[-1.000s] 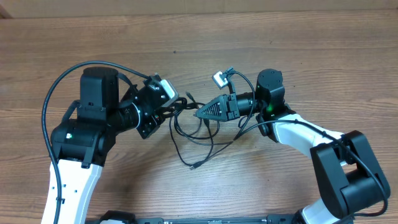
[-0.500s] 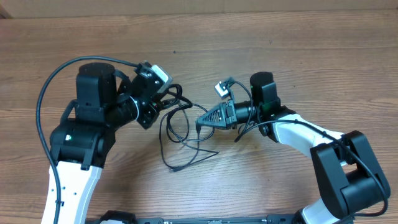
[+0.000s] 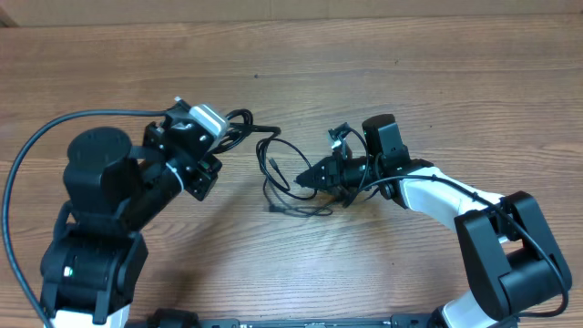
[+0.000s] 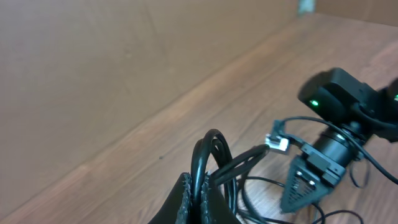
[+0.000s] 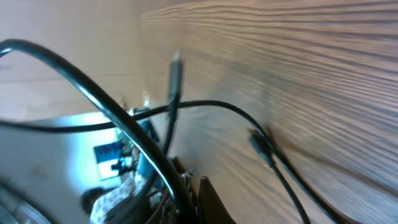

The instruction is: Untangle cables

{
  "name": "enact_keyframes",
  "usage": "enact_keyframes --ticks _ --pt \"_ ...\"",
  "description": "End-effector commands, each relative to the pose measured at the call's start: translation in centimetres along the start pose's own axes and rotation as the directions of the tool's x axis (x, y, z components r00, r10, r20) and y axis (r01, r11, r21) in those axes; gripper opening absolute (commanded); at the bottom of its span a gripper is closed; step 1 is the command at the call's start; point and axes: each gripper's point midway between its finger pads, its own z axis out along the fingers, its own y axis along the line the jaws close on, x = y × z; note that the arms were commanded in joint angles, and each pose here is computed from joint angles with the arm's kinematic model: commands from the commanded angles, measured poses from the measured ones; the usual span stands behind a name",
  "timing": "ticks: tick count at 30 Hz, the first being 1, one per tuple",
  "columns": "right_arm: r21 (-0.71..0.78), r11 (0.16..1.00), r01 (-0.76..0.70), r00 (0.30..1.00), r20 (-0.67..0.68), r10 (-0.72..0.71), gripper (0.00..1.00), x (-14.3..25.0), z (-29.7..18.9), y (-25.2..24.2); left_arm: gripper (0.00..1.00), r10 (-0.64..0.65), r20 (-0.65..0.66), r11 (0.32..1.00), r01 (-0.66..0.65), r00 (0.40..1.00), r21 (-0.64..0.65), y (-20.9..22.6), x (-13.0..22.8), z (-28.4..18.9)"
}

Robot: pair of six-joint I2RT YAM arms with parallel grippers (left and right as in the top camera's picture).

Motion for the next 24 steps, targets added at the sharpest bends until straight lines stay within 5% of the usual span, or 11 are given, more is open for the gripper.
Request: enact_keyframes --ticks 1,15,19,24 --pt "0.089 0.996 -0.003 0.998 0.062 -0.003 0.04 -0.8 -0.3 -1.3 0.04 -0.023 0.052 0.991 0.029 0.998 -0.134 2.0 -1.9 -2.1" --pt "0.285 0.949 -0.137 0.987 0.118 0.107 0.04 -0.2 -1.1 -5.6 0.04 -0.258 0.112 0.871 0.281 0.96 -0.403 6.7 -1.2 -4.1" --pt "0.291 0.946 -0.141 0.987 0.121 0.11 0.04 -0.2 -1.1 -5.7 0.04 -0.371 0.177 0.761 0.408 0.912 -0.504 8.7 -0.4 -5.1" --pt "0.291 0.946 -0.141 0.987 0.121 0.11 0.04 -0.2 -1.1 -5.7 0.04 -0.513 0.359 0.514 0.613 0.78 -0.6 11.4 0.8 -7.4"
